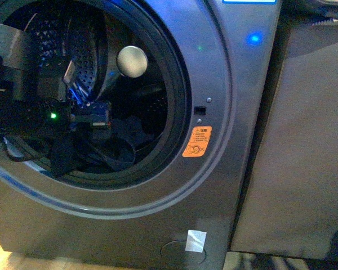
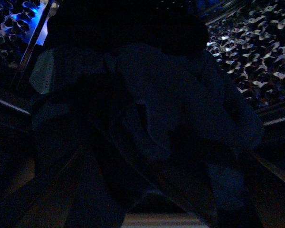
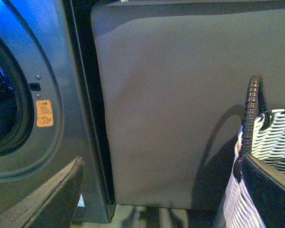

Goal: Collect clothes from washing machine

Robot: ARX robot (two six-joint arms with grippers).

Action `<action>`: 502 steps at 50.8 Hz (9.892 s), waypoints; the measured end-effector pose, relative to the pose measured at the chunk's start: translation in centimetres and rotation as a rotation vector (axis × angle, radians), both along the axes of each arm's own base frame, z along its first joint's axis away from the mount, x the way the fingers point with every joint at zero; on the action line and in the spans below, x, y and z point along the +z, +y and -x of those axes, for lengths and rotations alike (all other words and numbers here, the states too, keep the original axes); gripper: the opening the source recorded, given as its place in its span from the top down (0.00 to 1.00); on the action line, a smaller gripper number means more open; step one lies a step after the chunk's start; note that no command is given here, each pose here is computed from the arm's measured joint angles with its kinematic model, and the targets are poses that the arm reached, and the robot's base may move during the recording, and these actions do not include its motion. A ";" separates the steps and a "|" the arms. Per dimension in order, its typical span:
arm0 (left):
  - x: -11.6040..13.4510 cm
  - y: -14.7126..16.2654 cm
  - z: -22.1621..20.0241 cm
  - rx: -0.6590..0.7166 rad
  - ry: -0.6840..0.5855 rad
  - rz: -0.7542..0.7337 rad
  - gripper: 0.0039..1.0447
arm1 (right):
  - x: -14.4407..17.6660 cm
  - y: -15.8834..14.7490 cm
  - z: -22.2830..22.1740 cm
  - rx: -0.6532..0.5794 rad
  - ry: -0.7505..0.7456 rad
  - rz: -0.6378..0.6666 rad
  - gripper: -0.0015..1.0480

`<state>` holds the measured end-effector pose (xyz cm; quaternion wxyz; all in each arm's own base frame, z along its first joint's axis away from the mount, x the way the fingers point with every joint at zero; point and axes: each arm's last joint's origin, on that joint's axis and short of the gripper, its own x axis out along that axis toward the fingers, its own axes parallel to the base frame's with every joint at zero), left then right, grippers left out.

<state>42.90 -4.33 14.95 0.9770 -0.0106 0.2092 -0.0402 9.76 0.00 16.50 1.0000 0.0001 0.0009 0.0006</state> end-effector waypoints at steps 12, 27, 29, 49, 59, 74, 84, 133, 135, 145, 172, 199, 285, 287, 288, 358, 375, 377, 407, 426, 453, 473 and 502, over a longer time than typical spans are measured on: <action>-0.8 -0.1 -3.5 0.045 0.039 -0.018 0.06 | 0.0 0.0 0.0 0.000 0.000 0.000 0.07; -1.1 -1.2 -6.6 0.015 0.154 0.166 0.06 | 0.0 0.0 0.0 0.000 0.000 0.000 0.07; -1.1 -1.4 -6.8 0.008 0.175 0.195 0.06 | 0.0 0.0 0.0 0.000 0.000 0.000 0.07; -2.5 -2.9 -7.0 -0.017 0.264 0.233 0.06 | 0.0 0.0 0.0 0.000 0.000 0.000 0.07; -3.2 -2.8 -6.9 -0.001 0.254 0.088 0.06 | 0.0 0.0 0.0 0.000 0.000 0.000 0.07; -4.4 0.0 -7.5 0.105 0.205 -0.164 0.06 | 0.0 0.0 0.0 0.000 0.000 0.000 0.07; -4.0 1.3 -7.8 0.173 0.159 -0.302 0.06 | 0.0 0.0 0.0 0.000 0.000 0.000 0.07; -6.1 -1.6 -6.5 0.090 0.365 -0.220 0.49 | 0.0 0.0 0.0 0.000 0.000 0.000 0.07; -6.2 -1.6 -6.5 0.089 0.358 -0.222 0.53 | 0.0 0.0 0.0 0.000 0.000 0.000 0.07; -6.4 -1.3 -6.0 0.062 0.273 -0.191 0.80 | 0.0 0.0 0.0 0.000 0.000 0.000 0.07; 5.0 0.9 5.3 -0.281 -0.117 -0.004 0.88 | 0.0 0.0 0.0 0.000 0.000 0.000 0.07; 23.4 -1.0 17.3 -0.545 -0.560 0.006 0.88 | 0.0 0.0 0.0 0.000 0.000 0.000 0.07; 40.0 -13.5 17.3 -0.689 -0.749 0.122 0.88 | 19.9 3.8 -6.7 0.669 -0.393 -0.204 0.07; 40.0 -13.5 17.3 -0.688 -0.749 0.122 0.88 | 20.2 4.2 -7.3 0.669 -0.400 -0.184 0.07; 40.0 -13.5 17.3 -0.689 -0.749 0.122 0.88 | 20.4 4.4 -7.6 0.667 -0.405 -0.173 0.07; 40.3 -13.5 17.4 -0.686 -0.757 0.125 0.18 | 23.2 5.5 -15.7 0.212 -0.724 0.068 0.92; 40.3 -13.5 17.4 -0.686 -0.757 0.124 0.06 | 27.7 -9.6 -9.5 -0.090 -0.738 0.229 0.93; 40.3 -13.5 17.4 -0.686 -0.757 0.124 0.06 | 27.7 -12.1 -8.8 -0.142 -0.705 0.233 0.93; 40.3 -13.4 17.5 -0.686 -0.758 0.124 0.06 | 6.6 -25.2 -2.8 -0.386 0.130 -0.453 0.93; 40.3 -13.4 17.5 -0.686 -0.760 0.125 0.06 | 2.3 -21.6 -4.2 -0.242 0.353 -0.826 0.39; 40.4 -13.4 17.5 -0.686 -0.761 0.125 0.06 | 17.0 -7.5 -6.3 0.042 -0.165 -0.291 0.07; 40.4 -13.4 17.5 -0.686 -0.761 0.125 0.06 | 9.6 2.4 -4.0 0.009 -0.023 -0.074 0.31; 38.4 -6.9 19.2 0.066 -0.414 0.081 0.17 | 2.7 0.0 -1.7 0.003 -0.002 -0.002 0.98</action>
